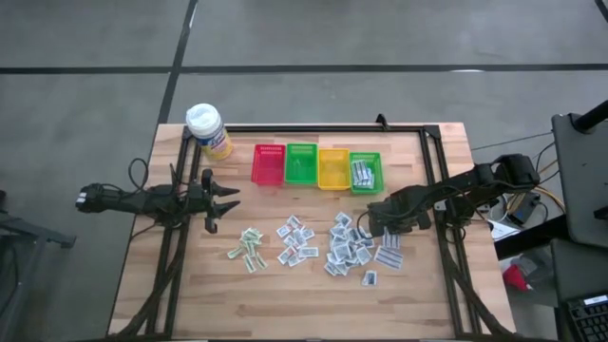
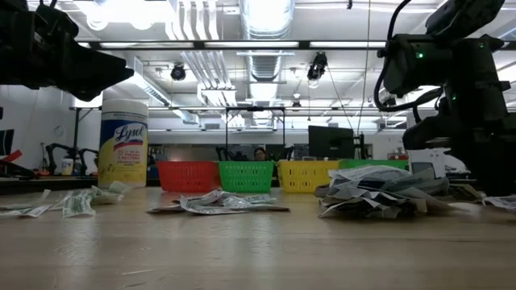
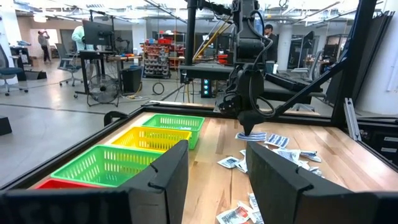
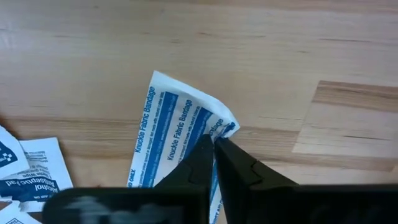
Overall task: Pick & Place First Aid Supplies
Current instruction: Put the blue bandage into the right green bin
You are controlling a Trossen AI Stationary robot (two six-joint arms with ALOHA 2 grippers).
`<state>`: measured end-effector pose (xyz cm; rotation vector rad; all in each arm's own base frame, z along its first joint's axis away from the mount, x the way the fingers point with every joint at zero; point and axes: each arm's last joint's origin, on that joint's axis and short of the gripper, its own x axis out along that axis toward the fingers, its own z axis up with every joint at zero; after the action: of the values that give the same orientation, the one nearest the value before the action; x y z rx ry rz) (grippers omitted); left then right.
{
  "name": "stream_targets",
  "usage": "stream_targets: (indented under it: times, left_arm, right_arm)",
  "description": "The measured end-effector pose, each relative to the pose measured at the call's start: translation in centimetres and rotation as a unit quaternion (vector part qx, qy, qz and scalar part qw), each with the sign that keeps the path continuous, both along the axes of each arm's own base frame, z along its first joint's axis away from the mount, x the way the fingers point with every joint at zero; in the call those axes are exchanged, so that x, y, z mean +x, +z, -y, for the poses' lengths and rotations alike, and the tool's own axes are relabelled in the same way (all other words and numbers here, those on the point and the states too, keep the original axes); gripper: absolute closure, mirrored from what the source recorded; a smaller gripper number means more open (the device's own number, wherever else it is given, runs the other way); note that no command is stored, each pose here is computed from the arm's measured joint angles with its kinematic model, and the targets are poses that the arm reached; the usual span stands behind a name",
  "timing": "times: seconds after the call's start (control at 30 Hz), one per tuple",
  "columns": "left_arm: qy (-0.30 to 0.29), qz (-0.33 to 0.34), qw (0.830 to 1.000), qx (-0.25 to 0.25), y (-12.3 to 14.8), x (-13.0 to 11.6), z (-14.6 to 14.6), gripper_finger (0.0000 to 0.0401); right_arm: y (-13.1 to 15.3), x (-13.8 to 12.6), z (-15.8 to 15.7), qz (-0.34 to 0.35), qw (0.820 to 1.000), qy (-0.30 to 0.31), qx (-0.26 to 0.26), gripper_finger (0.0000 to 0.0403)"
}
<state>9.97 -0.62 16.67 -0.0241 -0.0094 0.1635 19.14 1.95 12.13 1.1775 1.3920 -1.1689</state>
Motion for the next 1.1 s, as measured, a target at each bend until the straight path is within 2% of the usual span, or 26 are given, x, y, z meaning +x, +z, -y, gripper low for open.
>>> stream_targets:
  times: [0.13, 0.47, 0.83, 1.1]
  left_arm:
    - [0.000, 0.000, 1.000, 0.000, 0.0, 0.0, 0.0, 0.0243]
    - [0.000, 0.000, 1.000, 0.000, 0.0, 0.0, 0.0, 0.0243]
    - [0.000, 0.000, 1.000, 0.000, 0.0, 0.0, 0.0, 0.0243]
    - [0.000, 0.000, 1.000, 0.000, 0.0, 0.0, 0.0, 0.0243]
  right_arm:
    - [0.6, -0.2, 0.0, 0.001, 1.000, 0.000, -0.004, 0.0394]
    - [1.5, -1.0, 0.4, 0.013, 0.998, -0.006, -0.055, 0.0395]
    - [2.6, -1.7, 0.4, 0.017, 0.999, -0.006, -0.045, 0.0395]
    - [4.4, -2.3, 0.5, 0.076, 0.996, -0.012, -0.038, 0.0395]
